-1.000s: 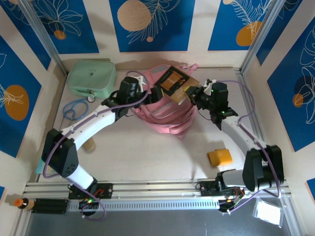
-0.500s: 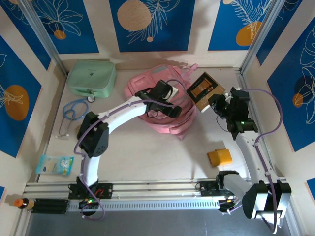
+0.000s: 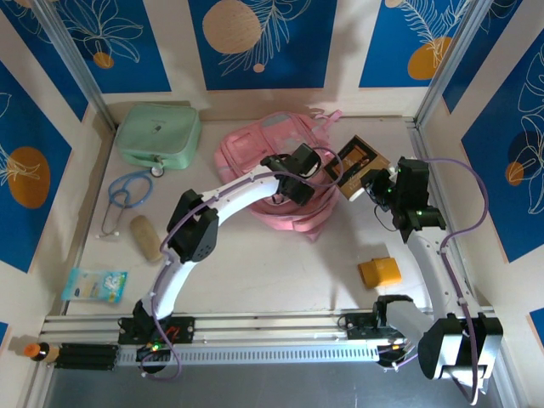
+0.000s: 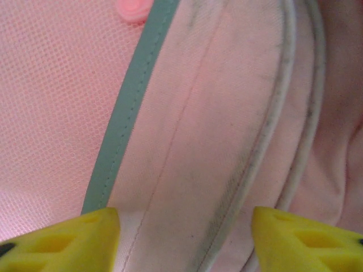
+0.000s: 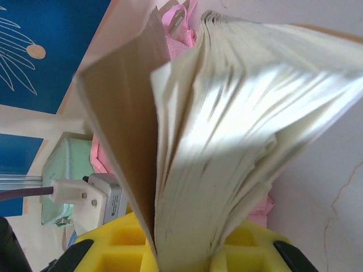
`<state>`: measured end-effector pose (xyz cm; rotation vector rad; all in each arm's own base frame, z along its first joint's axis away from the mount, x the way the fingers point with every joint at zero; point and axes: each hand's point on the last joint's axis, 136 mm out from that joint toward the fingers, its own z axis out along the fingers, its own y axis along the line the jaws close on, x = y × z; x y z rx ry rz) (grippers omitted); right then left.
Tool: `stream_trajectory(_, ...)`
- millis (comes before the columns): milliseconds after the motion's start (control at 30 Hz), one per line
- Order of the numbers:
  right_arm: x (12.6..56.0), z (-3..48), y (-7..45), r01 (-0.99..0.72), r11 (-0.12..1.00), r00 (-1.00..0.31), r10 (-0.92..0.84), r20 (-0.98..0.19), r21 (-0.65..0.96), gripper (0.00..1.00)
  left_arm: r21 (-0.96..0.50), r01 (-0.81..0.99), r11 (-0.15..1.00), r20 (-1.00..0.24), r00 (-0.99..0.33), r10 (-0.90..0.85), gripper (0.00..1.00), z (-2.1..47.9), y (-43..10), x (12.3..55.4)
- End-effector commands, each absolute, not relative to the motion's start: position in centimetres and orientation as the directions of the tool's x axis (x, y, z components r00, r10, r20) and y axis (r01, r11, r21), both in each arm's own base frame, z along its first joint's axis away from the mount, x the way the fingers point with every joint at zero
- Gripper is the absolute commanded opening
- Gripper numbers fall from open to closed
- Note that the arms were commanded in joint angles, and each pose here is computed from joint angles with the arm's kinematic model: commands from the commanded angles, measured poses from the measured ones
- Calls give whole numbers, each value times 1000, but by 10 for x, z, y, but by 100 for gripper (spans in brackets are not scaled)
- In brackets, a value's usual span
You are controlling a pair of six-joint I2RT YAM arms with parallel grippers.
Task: Pack the student bag
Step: Open the student bag at the top-center of the table.
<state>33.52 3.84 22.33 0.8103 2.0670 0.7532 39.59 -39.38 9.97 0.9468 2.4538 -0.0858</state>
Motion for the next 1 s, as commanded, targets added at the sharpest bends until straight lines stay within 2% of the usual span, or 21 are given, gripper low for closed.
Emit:
stream_trajectory(0,336,239,32,256,623,-449,754,-480,739,2,161,625,764,-441,-647,622,55,90,-387,401)
stream_trajectory(167,336,237,32,264,618,-450,758,-472,740,2,158,635,756,-425,-647,633,44,82,-388,400)
stream_trajectory(333,336,234,31,271,618,-450,759,-470,738,2,169,637,752,-412,-648,641,43,80,-385,400)
stream_trajectory(433,335,233,31,274,617,-451,760,-467,738,2,179,638,749,-412,-643,646,37,81,-385,402)
stream_trajectory(533,335,233,30,277,620,-450,759,-471,734,2,171,640,749,-424,-639,642,23,87,-387,403)
stream_trajectory(600,334,234,29,274,633,-448,751,-486,724,2,156,643,750,-444,-633,634,8,98,-389,402)
stream_trajectory(667,334,237,24,274,656,-435,737,-518,703,2,149,641,753,-467,-625,625,0,110,-390,402)
stream_trajectory(967,324,252,4,274,707,-379,703,-602,652,2,149,551,821,-636,-582,506,0,189,-363,415)
